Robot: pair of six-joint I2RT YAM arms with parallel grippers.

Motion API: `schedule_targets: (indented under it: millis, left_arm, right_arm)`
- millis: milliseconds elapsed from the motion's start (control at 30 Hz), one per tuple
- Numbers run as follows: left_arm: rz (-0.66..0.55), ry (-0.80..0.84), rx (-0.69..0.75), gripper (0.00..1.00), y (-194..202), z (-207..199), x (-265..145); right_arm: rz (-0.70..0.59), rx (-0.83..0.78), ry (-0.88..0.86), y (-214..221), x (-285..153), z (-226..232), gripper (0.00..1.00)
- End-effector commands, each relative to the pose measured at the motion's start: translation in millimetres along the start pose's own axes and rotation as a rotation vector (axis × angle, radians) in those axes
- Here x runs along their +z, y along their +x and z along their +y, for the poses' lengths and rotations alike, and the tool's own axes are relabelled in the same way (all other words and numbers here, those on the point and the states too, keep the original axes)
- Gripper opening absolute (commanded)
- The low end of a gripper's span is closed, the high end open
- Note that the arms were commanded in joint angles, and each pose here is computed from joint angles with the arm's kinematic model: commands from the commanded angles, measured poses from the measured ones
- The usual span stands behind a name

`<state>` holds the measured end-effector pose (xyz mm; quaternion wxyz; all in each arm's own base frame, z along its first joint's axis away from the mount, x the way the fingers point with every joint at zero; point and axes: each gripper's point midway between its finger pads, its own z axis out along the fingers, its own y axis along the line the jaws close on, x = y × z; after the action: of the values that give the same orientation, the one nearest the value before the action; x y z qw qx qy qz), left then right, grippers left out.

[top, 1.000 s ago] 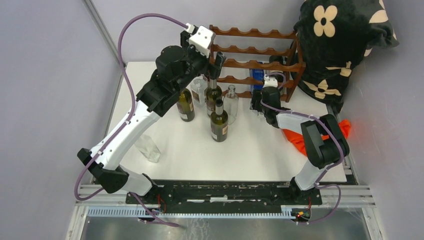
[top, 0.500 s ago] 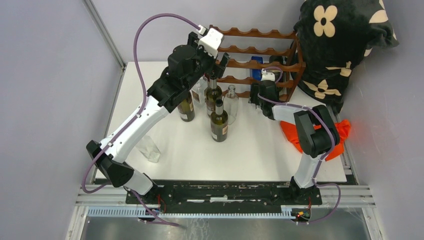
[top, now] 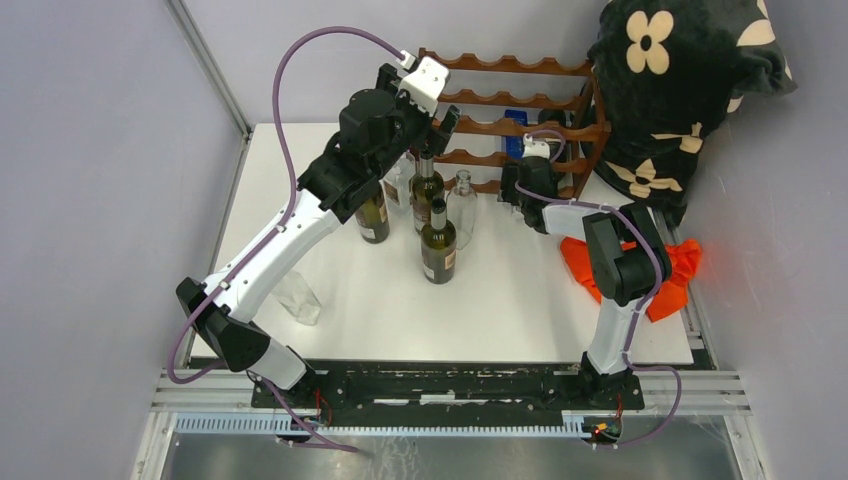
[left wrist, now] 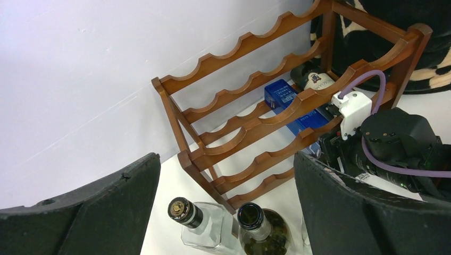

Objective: Put the wine bottle on the wine rack
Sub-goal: Place the wine bottle in the wine rack.

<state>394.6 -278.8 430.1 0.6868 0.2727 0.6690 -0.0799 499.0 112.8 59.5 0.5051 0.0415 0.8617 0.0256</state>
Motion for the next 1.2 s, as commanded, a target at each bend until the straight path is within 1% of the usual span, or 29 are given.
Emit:
schedule_targets:
  millis: [0, 133, 300, 467, 967, 1100, 1167]
  left_arm:
    - [-0.071, -0.047, 0.027, 1.0, -26, 16, -1]
    - [-0.066, -0.044, 0.03, 1.0, -24, 16, -1]
    - [-0.058, -0.038, 0.031, 1.0, -22, 15, -2]
    - [-0.056, -0.032, 0.03, 1.0, -20, 13, -2]
    - [-0.054, -0.016, 0.012, 1.0, -19, 9, -2]
    - [-0.053, -0.007, 0.01, 1.0, -18, 7, 0]
    - [-0.054, -0.002, 0.01, 1.0, -18, 6, 1]
  right_arm:
    - [-0.404, 0.099, -0.049, -137, -10, 19, 0.03]
    - [-0.419, 0.084, -0.041, -139, -11, 17, 0.04]
    - [-0.474, 0.076, -0.048, -148, -24, 16, 0.01]
    - [-0.509, 0.089, -0.047, -154, -35, 13, 0.0]
    - [-0.529, 0.103, -0.065, -160, -44, 15, 0.01]
    - [-0.528, 0.095, -0.05, -160, -47, 12, 0.02]
    - [-0.52, 0.097, -0.025, -157, -45, 7, 0.05]
